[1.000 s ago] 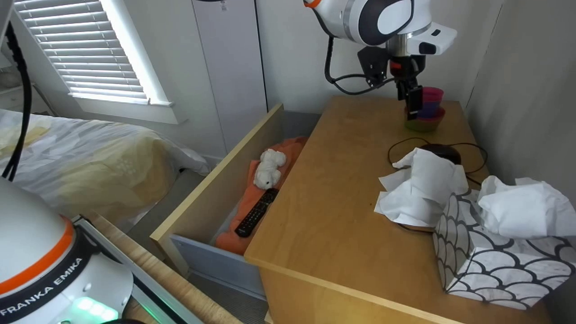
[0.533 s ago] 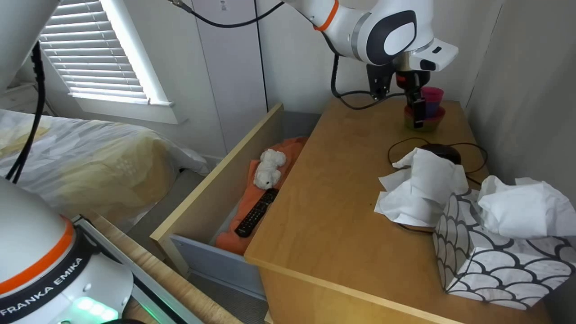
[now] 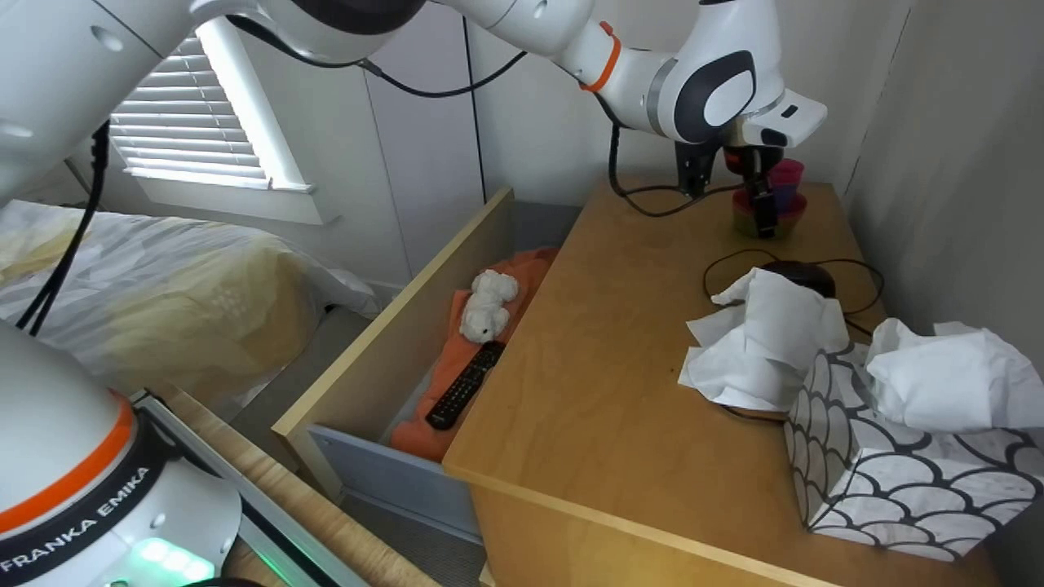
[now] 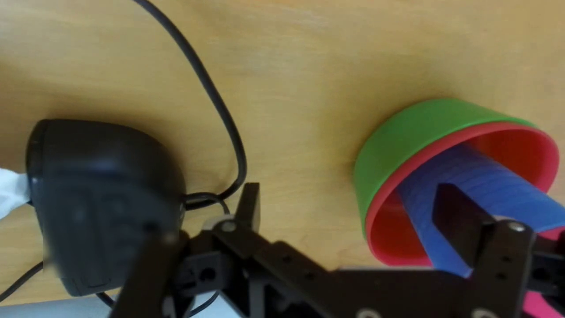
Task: Move the green bowl with its content forward
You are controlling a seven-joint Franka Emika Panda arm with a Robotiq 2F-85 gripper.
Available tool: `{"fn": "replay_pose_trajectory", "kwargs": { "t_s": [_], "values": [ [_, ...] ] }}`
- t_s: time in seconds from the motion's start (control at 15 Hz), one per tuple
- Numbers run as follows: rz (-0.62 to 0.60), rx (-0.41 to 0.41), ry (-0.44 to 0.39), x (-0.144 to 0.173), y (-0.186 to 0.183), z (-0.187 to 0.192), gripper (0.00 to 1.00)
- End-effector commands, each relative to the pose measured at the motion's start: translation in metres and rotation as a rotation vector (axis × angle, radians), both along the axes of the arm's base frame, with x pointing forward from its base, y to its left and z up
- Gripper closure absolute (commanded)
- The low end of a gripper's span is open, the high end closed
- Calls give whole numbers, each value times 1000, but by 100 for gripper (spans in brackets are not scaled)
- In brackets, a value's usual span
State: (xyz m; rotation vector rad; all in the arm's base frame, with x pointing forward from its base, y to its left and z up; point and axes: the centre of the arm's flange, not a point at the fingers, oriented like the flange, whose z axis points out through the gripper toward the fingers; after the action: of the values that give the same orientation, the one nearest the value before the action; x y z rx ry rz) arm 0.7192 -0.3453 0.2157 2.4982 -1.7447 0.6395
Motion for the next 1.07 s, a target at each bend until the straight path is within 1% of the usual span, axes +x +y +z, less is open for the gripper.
{"fn": "replay_pose_trajectory", "kwargs": {
  "t_s": [0.0, 0.2, 0.27, 0.33, 0.47, 0.67, 1.0],
  "values": [
    [-21, -38, -12, 26, -7, -13, 0],
    [-26, -47, -14, 29, -8, -18, 0],
    [-28, -49, -12, 30, -8, -20, 5],
    [-28, -53, -12, 30, -8, -22, 27],
    [-28, -58, -9, 31, -8, -25, 30],
    [-34, -62, -4, 30, -7, -28, 56],
    [-16, -42, -1, 22, 3, -22, 93]
  ]
}}
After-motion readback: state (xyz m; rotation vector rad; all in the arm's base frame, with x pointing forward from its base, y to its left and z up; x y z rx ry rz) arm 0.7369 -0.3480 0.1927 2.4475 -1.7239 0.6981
